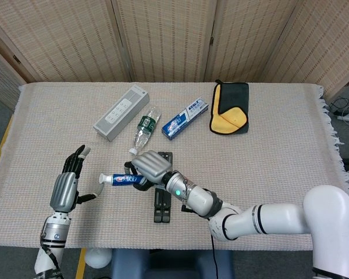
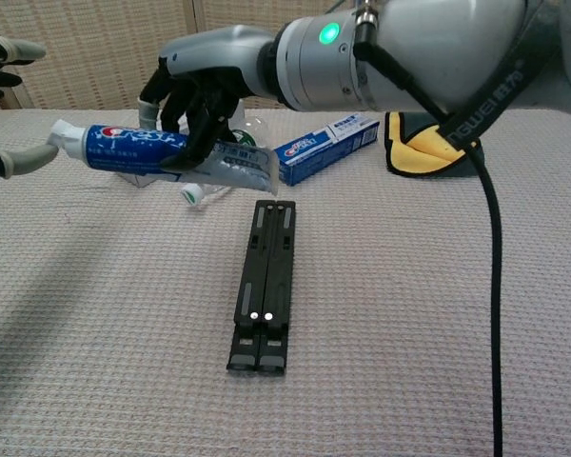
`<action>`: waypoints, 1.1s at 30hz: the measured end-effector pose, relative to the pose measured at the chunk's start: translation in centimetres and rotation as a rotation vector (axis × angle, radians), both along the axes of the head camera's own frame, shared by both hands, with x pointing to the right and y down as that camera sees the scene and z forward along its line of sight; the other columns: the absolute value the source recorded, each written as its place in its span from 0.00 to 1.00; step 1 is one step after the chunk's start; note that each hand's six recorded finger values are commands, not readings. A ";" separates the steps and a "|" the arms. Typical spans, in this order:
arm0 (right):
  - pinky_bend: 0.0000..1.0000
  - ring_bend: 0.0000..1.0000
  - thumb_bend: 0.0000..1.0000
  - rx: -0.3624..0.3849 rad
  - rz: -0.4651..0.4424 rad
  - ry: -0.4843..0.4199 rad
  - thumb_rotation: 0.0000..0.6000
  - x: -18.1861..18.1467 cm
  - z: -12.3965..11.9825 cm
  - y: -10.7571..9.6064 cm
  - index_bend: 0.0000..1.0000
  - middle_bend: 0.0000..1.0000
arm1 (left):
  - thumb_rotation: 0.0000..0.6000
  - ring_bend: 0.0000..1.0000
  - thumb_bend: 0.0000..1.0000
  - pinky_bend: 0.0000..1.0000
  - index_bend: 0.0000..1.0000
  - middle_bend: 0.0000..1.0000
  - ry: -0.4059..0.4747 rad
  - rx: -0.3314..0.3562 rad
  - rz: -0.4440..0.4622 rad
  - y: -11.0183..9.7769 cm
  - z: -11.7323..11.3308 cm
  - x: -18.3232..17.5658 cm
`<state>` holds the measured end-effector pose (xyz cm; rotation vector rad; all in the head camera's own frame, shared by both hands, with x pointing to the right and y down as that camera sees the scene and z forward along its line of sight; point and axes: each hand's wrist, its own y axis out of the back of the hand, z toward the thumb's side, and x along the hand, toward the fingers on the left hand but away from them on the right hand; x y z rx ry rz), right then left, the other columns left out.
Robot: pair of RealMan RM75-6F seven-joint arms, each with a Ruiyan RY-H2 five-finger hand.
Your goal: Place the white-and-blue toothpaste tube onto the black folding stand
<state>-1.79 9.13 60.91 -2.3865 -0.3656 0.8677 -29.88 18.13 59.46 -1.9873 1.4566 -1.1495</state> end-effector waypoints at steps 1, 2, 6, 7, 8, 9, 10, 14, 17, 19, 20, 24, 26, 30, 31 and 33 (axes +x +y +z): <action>0.66 0.78 0.80 0.000 0.000 0.001 1.00 0.0 0.0 0.0 0.87 0.73 | 1.00 0.00 0.36 0.00 0.00 0.00 0.001 0.001 -0.002 0.0 0.0 0.0; 0.66 0.78 0.80 0.000 0.000 0.001 1.00 0.0 0.0 0.0 0.87 0.73 | 1.00 0.00 0.37 0.00 0.00 0.00 0.001 0.001 -0.003 0.0 0.0 0.0; 0.66 0.77 0.81 0.003 0.000 0.003 1.00 0.0 0.1 0.0 0.87 0.73 | 1.00 0.00 0.37 0.00 0.00 0.00 0.002 0.001 -0.004 -0.1 0.0 0.0; 0.66 0.77 0.81 0.004 0.000 0.004 1.00 0.0 0.1 0.0 0.87 0.73 | 1.00 0.00 0.37 0.00 0.00 0.00 0.002 0.000 -0.005 -0.1 0.0 0.0; 0.66 0.77 0.81 0.003 0.001 0.004 1.00 0.0 0.1 0.0 0.87 0.73 | 1.00 0.00 0.37 0.00 0.00 0.00 0.001 0.000 -0.005 -0.1 0.0 -0.1; 0.66 0.77 0.81 0.003 0.002 0.004 1.00 0.0 0.1 0.0 0.87 0.73 | 1.00 0.00 0.37 0.00 0.00 0.00 0.001 0.001 -0.006 -0.1 0.0 -0.1; 0.66 0.77 0.81 0.004 0.002 0.004 1.00 0.0 0.1 0.0 0.87 0.73 | 1.00 0.00 0.37 0.00 0.00 0.00 0.001 0.000 -0.007 -0.1 0.0 -0.1; 0.66 0.77 0.81 0.005 0.003 0.005 1.00 0.0 0.1 -0.1 0.87 0.73 | 1.00 0.00 0.37 0.00 0.00 0.00 -0.002 -0.001 -0.009 -0.1 0.0 -0.2; 0.66 0.77 0.81 0.005 0.003 0.005 1.00 0.0 0.1 0.0 0.87 0.73 | 1.00 0.00 0.37 0.00 0.00 0.00 -0.003 -0.001 -0.012 -0.1 0.1 -0.3; 0.66 0.77 0.81 0.005 0.002 0.005 1.00 0.0 0.2 0.0 0.87 0.73 | 1.00 0.00 0.37 0.00 0.00 0.00 -0.003 -0.002 -0.014 -0.1 0.1 -0.4; 0.66 0.77 0.81 0.004 0.003 0.005 1.00 0.0 0.2 0.0 0.87 0.73 | 1.00 0.00 0.37 0.00 0.00 0.00 -0.004 -0.001 -0.015 -0.1 0.1 -0.4; 0.66 0.77 0.81 0.005 0.003 0.008 1.00 0.0 0.2 0.0 0.87 0.73 | 1.00 0.00 0.37 0.00 0.00 0.00 -0.001 0.000 -0.019 -0.2 0.0 -0.4; 0.66 0.77 0.81 0.006 0.005 0.011 1.00 0.0 0.3 -0.1 0.87 0.73 | 1.00 0.00 0.37 0.00 0.00 0.00 -0.003 0.001 -0.020 -0.2 0.0 -0.5; 0.66 0.77 0.81 0.002 0.006 0.017 1.00 0.1 0.5 -0.1 0.87 0.73 | 1.00 0.00 0.37 0.00 0.00 0.00 -0.003 0.003 -0.022 -0.2 0.0 -0.6; 0.66 0.77 0.81 0.002 0.005 0.018 1.00 0.0 0.5 -0.1 0.87 0.73 | 1.00 0.00 0.37 0.00 0.00 0.00 -0.002 0.005 -0.024 -0.3 -0.1 -0.6; 0.66 0.77 0.81 0.001 0.003 0.017 1.00 0.0 0.5 -0.1 0.87 0.73 | 1.00 0.00 0.38 0.00 0.00 0.00 -0.001 0.005 -0.025 -0.3 -0.1 -0.6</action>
